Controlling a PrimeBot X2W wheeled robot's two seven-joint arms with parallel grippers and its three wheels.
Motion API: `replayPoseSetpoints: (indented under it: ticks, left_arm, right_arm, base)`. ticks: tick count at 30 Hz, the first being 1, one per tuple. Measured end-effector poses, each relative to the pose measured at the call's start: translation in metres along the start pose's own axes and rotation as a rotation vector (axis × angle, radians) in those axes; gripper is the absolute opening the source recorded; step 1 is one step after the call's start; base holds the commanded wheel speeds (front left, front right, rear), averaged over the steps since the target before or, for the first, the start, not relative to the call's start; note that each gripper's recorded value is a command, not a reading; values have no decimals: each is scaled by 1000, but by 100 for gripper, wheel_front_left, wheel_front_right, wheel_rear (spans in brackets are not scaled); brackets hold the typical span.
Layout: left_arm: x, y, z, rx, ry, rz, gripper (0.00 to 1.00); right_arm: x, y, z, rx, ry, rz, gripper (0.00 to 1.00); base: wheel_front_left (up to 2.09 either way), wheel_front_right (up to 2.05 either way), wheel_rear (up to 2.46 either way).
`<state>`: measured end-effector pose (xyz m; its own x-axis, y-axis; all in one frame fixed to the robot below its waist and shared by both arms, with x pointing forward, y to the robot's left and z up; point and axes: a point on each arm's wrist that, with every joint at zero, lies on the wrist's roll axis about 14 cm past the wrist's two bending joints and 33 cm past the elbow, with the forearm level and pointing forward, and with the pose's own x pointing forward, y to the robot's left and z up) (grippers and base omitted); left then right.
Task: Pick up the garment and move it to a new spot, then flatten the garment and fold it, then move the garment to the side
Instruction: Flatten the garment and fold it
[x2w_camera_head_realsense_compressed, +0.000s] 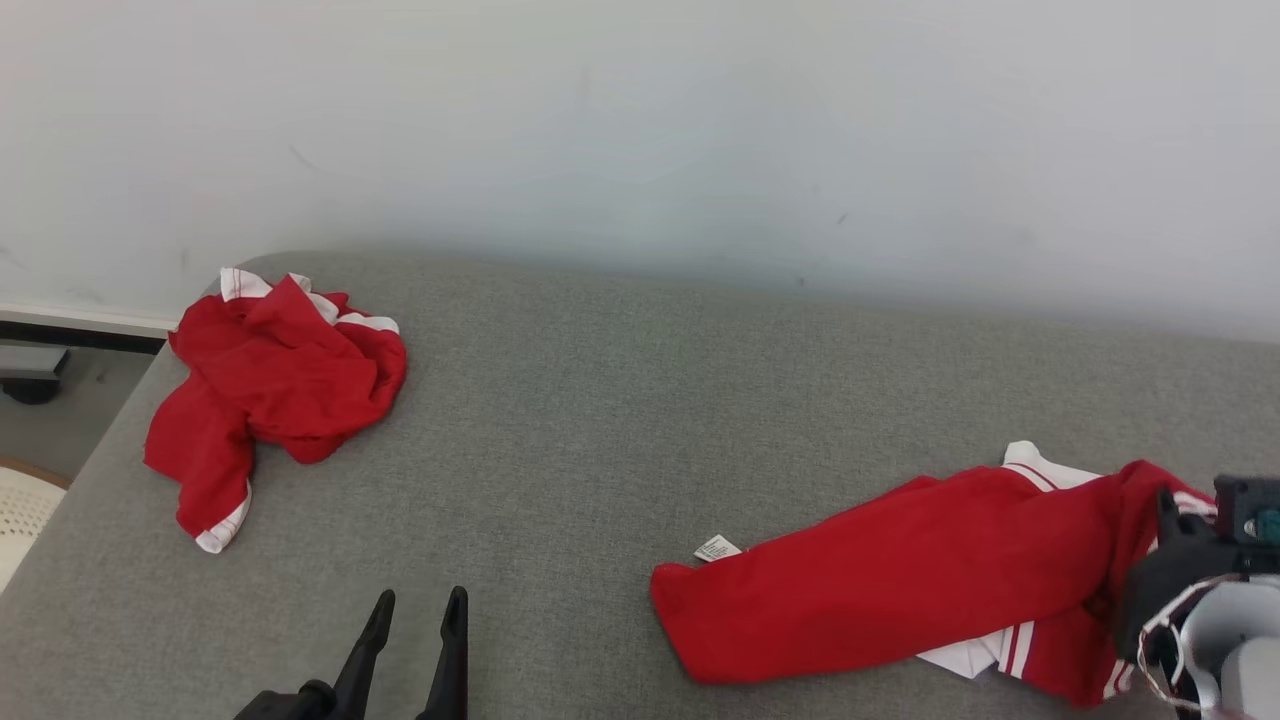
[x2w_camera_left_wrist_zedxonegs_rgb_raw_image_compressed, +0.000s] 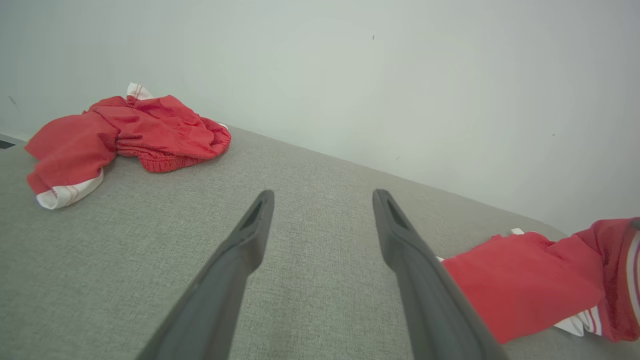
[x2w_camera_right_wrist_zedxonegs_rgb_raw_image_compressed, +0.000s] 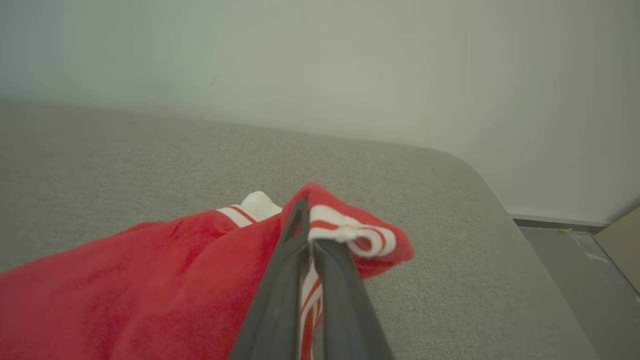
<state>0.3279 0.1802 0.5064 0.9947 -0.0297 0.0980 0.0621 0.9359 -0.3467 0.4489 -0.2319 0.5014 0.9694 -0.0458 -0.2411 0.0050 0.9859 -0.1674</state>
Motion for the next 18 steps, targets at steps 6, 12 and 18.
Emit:
replayPoseSetpoints:
  ticks: [6, 12, 18]
  left_arm:
    - [10, -12, -7, 0, 24, -41, 100]
    - [15, -30, -30, -35, 112, -93, 100]
    - [37, -54, -45, -36, 223, -172, 100]
  right_arm:
    - [-33, -26, -90, 5, 287, -100, 50]
    - [-46, -30, -104, 113, 300, -139, 100]
    - [-47, -29, -66, 201, 83, -140, 100]
  base:
    - [0, 0, 0]
    - [0, 0, 0]
    - [0, 0, 0]
